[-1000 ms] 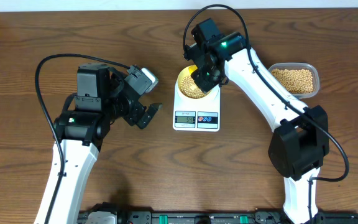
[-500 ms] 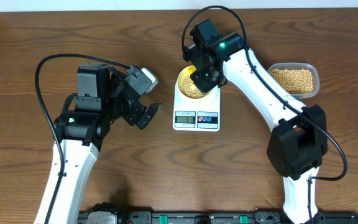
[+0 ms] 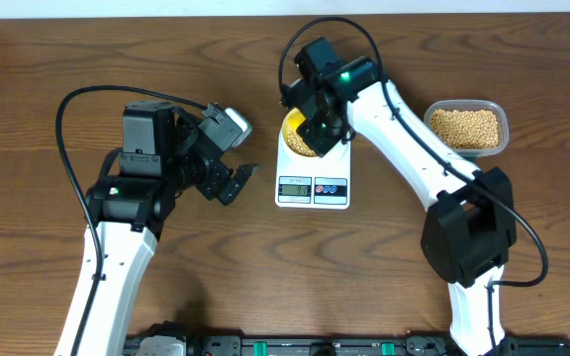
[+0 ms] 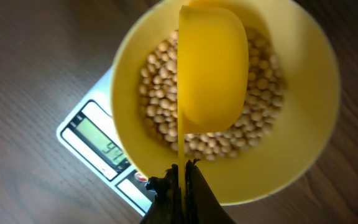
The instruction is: Scoop item into bowl and weigh 50g on scale
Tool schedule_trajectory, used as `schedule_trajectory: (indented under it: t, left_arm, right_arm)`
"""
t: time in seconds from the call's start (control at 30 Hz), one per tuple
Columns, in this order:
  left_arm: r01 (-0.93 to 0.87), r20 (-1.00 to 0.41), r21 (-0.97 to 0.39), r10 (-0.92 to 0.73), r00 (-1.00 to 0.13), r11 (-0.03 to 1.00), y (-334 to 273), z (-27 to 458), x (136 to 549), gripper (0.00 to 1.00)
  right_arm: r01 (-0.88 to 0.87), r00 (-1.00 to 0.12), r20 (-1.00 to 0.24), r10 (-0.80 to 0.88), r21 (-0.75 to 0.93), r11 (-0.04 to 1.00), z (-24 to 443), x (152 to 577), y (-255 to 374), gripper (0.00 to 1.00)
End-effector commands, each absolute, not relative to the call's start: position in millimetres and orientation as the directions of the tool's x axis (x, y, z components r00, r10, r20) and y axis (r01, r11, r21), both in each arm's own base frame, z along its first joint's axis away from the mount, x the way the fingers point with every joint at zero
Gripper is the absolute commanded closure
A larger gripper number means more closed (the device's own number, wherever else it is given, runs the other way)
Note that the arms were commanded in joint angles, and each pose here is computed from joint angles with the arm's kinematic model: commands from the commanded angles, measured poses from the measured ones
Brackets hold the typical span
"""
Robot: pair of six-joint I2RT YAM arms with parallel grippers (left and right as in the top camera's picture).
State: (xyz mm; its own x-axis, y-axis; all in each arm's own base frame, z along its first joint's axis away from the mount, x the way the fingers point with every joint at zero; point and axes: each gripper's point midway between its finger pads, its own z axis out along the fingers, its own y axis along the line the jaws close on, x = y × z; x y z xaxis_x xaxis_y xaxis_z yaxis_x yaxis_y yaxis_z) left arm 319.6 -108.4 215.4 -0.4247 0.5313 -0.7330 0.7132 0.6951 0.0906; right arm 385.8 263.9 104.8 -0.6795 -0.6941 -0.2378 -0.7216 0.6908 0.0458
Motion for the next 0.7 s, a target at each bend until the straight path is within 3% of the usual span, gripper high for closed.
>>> schedule_trajectory:
  t: [0.0, 0.3, 0.67]
  left_arm:
    - [0.701, -0.73, 0.083, 0.522, -0.441, 0.708, -105.5, 212.1, 318.9, 0.03]
    - [0.702, -0.73, 0.083, 0.523, -0.441, 0.708, -105.6, 212.1, 318.9, 0.03]
    - [0.702, -0.73, 0.083, 0.523, -0.441, 0.708, -105.6, 212.1, 318.9, 0.03]
  right_arm:
    - [-0.751, -0.651, -0.224, -0.725, 0.054, 0.658, 99.9, 377.3, 271.0, 0.99]
    - [-0.743, -0.663, -0.213, -0.718, 0.072, 0.665, 99.5, 373.7, 270.8, 0.99]
    - [-0.678, -0.735, -0.245, -0.632, 0.25, 0.691, 106.6, 375.3, 270.2, 0.99]
